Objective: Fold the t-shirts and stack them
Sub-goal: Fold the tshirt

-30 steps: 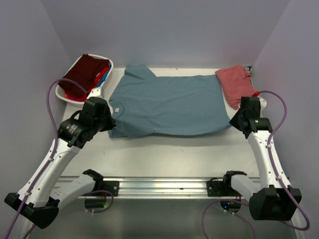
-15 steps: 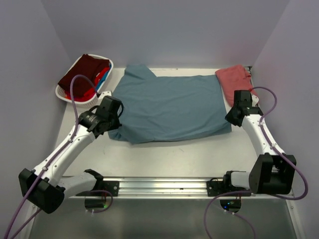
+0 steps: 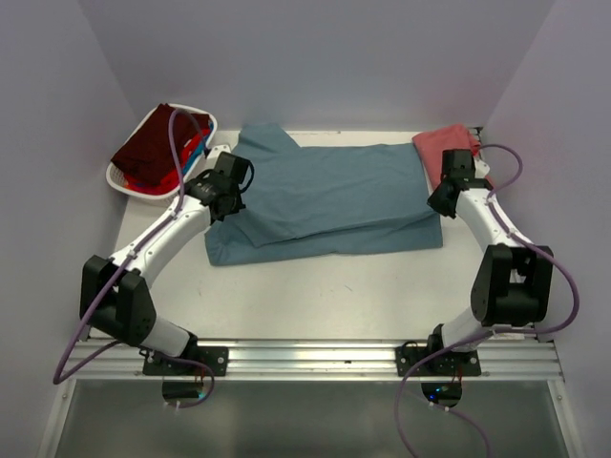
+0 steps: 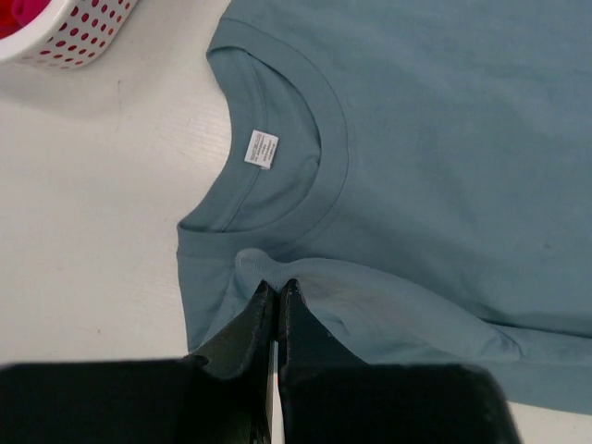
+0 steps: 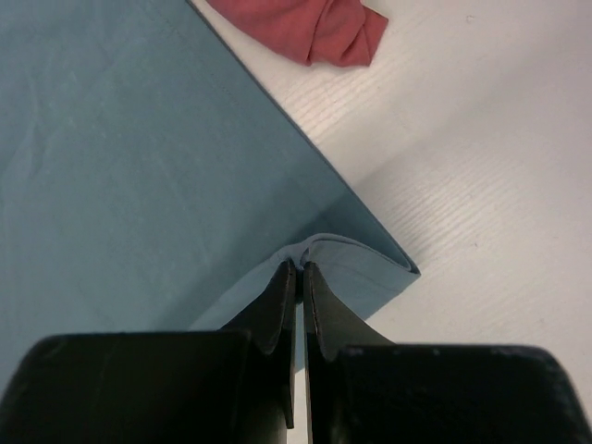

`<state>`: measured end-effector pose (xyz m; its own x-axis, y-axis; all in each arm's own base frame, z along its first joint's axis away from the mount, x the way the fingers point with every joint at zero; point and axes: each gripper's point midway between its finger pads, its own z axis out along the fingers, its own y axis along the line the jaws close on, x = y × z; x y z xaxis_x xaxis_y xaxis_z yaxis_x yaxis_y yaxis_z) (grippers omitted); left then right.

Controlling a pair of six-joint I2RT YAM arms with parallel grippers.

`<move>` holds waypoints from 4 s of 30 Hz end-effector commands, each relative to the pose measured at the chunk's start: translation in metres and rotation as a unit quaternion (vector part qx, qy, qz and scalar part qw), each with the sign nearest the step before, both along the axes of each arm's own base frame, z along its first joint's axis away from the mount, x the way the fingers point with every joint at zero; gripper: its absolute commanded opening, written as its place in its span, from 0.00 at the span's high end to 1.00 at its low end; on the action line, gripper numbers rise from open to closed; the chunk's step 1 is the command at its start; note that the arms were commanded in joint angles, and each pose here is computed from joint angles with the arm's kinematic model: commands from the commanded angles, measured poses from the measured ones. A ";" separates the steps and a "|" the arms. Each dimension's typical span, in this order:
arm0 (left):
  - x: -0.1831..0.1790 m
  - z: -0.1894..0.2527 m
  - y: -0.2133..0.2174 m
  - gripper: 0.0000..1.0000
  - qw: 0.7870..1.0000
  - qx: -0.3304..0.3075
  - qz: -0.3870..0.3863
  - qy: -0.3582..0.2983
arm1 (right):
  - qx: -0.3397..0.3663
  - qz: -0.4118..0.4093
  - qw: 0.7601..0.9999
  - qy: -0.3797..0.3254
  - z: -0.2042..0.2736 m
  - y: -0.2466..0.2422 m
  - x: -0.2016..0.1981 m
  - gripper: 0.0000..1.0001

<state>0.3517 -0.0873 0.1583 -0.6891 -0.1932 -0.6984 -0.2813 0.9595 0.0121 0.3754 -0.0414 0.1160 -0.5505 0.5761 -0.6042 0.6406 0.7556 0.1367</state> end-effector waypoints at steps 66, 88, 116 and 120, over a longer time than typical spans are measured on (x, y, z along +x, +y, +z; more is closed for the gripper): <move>-0.014 -0.147 -0.038 1.00 0.984 -0.151 -0.082 0.043 | 0.037 0.118 0.986 0.113 -0.095 0.049 -0.024 1.00; -0.162 -0.181 0.006 0.90 0.948 -0.110 -0.002 0.298 | -0.102 0.001 0.938 0.330 -0.097 -0.013 -0.142 1.00; -0.036 0.073 0.008 0.19 0.961 -0.160 -0.035 -0.224 | 0.002 0.659 0.750 0.063 -0.014 0.405 -0.103 0.57; -0.044 0.119 0.022 0.11 0.940 -0.157 -0.026 -0.302 | 0.003 0.704 0.709 0.049 -0.009 0.444 -0.120 0.56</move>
